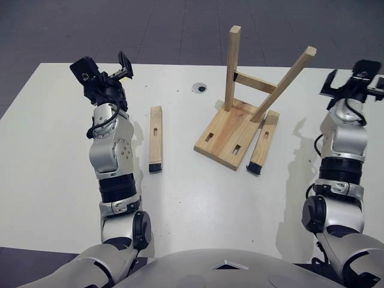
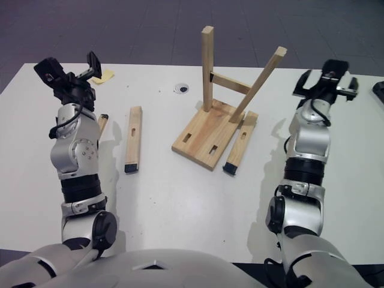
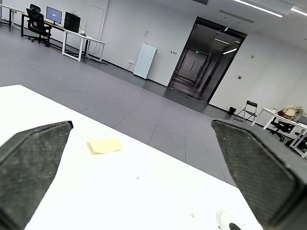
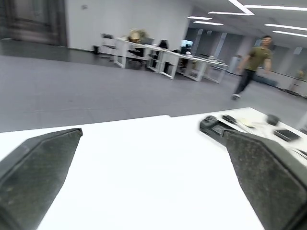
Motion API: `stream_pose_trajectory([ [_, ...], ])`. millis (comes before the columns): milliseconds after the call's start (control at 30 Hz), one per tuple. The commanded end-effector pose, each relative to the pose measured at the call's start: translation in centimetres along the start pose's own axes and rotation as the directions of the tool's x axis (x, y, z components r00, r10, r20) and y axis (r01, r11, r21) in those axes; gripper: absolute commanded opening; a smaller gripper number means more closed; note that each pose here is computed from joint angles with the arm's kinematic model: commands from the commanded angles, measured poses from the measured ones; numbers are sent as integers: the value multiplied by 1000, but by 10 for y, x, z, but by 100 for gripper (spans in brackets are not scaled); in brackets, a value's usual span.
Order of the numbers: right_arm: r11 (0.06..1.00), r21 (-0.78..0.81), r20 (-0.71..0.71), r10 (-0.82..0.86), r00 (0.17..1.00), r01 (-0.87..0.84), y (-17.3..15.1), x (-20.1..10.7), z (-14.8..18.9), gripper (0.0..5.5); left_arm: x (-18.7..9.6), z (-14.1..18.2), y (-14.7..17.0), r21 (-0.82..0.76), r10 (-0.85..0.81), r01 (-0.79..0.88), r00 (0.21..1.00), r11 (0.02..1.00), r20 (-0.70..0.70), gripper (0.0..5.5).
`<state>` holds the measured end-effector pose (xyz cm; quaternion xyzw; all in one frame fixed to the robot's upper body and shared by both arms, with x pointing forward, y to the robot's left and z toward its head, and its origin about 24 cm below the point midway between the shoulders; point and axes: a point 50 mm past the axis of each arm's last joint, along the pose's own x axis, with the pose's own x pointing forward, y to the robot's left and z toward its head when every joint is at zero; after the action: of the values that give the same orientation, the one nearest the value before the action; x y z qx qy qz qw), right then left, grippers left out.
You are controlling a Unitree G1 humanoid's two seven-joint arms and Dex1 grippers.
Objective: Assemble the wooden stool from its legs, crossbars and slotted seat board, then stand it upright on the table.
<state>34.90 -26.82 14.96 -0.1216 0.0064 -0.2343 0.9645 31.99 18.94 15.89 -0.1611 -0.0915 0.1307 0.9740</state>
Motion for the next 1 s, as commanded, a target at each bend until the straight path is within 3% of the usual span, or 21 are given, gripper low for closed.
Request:
stream_pose_trajectory([
  [33,977,-34,204,214,955,-212,38,-8,31,538,2,0,3,26,10,-10,1000,1000,-8,540],
  [133,980,2,214,192,958,-197,29,-8,26,538,1,-1,4,33,12,-11,1000,999,-15,540],
  [267,999,49,89,-26,996,22,-9,1,7,538,1,0,17,90,49,-47,999,995,-20,540],
  [467,978,43,27,-204,979,202,-41,-4,-7,538,-6,-14,59,366,103,-49,986,929,-129,540],
  [700,983,14,1,-182,983,182,-46,-15,-17,538,-34,-58,70,243,86,27,895,970,-439,540],
  [1000,990,45,-3,-131,991,131,-36,-24,-19,538,-29,-90,106,435,164,144,786,889,-597,540],
])
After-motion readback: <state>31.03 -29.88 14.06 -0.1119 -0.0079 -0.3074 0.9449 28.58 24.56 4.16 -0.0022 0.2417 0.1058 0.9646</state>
